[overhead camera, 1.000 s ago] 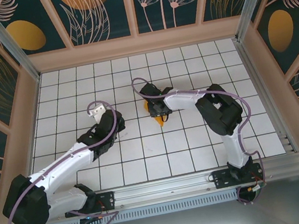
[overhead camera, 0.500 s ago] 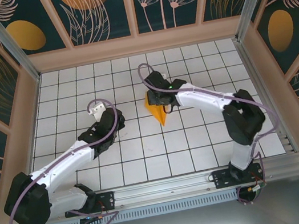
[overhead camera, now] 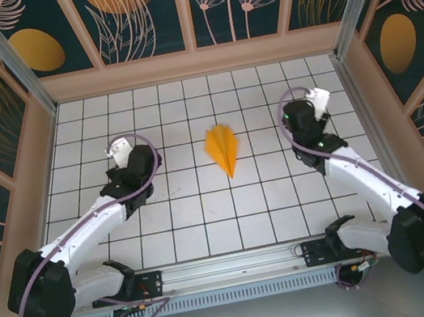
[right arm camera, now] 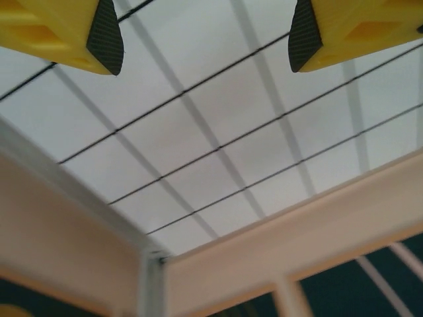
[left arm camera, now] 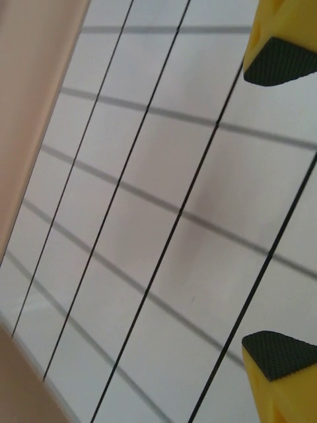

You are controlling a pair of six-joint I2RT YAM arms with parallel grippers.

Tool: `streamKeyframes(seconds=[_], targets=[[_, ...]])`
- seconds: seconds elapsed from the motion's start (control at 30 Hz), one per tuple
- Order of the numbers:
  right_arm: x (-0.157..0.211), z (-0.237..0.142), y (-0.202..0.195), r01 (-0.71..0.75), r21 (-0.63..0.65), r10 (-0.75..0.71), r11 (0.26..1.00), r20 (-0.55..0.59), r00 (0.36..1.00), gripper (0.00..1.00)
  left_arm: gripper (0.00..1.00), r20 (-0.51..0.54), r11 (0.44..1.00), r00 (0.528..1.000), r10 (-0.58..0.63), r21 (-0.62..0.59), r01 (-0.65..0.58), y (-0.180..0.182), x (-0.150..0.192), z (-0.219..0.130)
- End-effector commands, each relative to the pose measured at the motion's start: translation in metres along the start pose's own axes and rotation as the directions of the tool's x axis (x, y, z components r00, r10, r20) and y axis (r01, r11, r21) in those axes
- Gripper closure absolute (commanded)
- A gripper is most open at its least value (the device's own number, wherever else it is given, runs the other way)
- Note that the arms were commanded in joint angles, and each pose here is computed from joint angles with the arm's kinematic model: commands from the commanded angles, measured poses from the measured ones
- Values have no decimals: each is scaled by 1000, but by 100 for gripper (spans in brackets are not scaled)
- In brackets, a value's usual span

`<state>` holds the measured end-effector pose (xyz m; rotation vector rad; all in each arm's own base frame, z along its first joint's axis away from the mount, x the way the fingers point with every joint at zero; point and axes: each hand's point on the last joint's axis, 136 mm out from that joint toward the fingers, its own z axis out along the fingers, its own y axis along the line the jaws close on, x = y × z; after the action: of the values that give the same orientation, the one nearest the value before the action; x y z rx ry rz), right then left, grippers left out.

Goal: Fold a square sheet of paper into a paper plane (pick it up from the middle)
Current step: Reset both arms

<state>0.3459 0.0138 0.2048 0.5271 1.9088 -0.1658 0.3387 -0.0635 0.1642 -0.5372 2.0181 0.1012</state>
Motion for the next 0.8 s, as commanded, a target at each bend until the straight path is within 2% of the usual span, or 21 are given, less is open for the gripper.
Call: streamKeyframes(seconds=[0.0, 0.17, 0.27, 0.37, 0.47, 0.57, 0.63, 0.77], targets=[[-6, 15, -20, 53, -1, -53, 999, 129, 990, 29, 1, 73, 994, 997, 4, -109, 4, 28, -21, 14], [31, 50, -37, 87, -85, -83, 993, 51, 995, 29, 1, 130, 984, 992, -9, -177, 32, 57, -31, 36], [47, 61, -37, 138, -113, -132, 984, 56, 990, 29, 1, 182, 985, 983, 13, -171, 18, 66, -36, 42], [55, 69, -34, 167, -150, -155, 974, 88, 984, 29, 1, 264, 980, 962, 74, -196, -21, 74, -40, 44], [55, 72, -24, 181, -219, -153, 959, 136, 979, 29, 1, 279, 975, 952, 124, -212, -65, 72, -48, 47], [48, 69, -11, 205, -299, -146, 932, 208, 967, 30, 1, 326, 981, 936, 135, -180, -79, 69, -47, 50], [56, 69, -10, 198, -352, -126, 915, 217, 968, 30, 1, 347, 983, 926, 145, -153, -97, 66, -44, 52], [62, 58, -12, 203, -412, -103, 888, 252, 962, 30, 1, 349, 972, 907, 234, -121, -203, 59, -29, 63]])
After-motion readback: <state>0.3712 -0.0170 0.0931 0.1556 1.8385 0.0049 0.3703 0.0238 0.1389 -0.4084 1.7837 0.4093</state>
